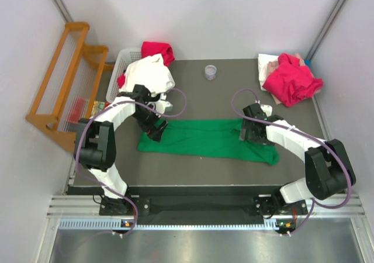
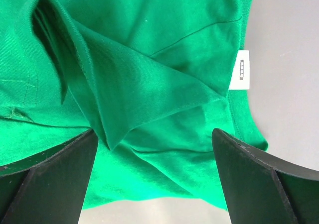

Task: Fold and stack the t-shirts
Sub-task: Fold the tshirt

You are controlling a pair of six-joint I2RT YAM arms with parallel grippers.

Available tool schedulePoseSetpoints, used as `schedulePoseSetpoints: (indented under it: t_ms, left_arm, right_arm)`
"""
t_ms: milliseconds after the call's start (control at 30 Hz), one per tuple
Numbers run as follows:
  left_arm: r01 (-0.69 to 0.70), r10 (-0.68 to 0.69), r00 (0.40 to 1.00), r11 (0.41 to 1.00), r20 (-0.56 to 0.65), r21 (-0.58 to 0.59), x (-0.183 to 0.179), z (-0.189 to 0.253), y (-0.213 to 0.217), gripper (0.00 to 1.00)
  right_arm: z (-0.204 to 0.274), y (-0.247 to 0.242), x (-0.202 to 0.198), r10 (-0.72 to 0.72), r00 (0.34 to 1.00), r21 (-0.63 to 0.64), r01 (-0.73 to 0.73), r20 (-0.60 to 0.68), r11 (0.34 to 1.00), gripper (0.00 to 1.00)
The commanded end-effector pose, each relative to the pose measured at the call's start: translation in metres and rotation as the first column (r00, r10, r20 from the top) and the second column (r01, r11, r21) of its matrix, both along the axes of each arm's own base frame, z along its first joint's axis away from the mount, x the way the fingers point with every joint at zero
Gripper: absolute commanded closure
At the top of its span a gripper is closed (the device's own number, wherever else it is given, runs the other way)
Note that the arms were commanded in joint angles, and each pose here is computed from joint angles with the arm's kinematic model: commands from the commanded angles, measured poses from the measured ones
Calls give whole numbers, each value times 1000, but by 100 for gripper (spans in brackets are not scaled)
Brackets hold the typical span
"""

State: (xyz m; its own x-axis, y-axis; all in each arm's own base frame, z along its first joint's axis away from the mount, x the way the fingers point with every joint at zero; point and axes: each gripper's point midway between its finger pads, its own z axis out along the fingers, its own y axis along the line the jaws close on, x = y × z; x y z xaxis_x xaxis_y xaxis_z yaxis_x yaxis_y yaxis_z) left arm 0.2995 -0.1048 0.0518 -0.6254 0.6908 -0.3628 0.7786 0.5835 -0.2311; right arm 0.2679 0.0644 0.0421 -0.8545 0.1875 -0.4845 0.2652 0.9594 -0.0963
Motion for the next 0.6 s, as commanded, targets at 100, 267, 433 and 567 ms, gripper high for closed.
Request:
schedulePoseSetpoints:
  t_ms: [100, 267, 433, 567]
  left_arm:
    - [-156, 136, 961, 986, 241, 65, 44, 12, 18, 1]
    - [-208, 154, 936, 967, 317, 145, 38, -8, 35, 1]
    - [-203, 135, 937, 961, 321, 190, 16, -16, 39, 1]
    - [-202, 120, 918, 961, 377, 187, 19, -4, 35, 1]
  right_arm:
    - [2, -12, -6, -34, 999, -26, 34, 12, 999, 3]
    - [-2, -8, -8, -28, 1000, -5, 28, 4, 1000, 3]
    - [-6, -6, -9, -26, 1000, 9, 26, 0, 1000, 3]
    - [-11, -2, -9, -22, 1000, 20, 22, -16, 1000, 2]
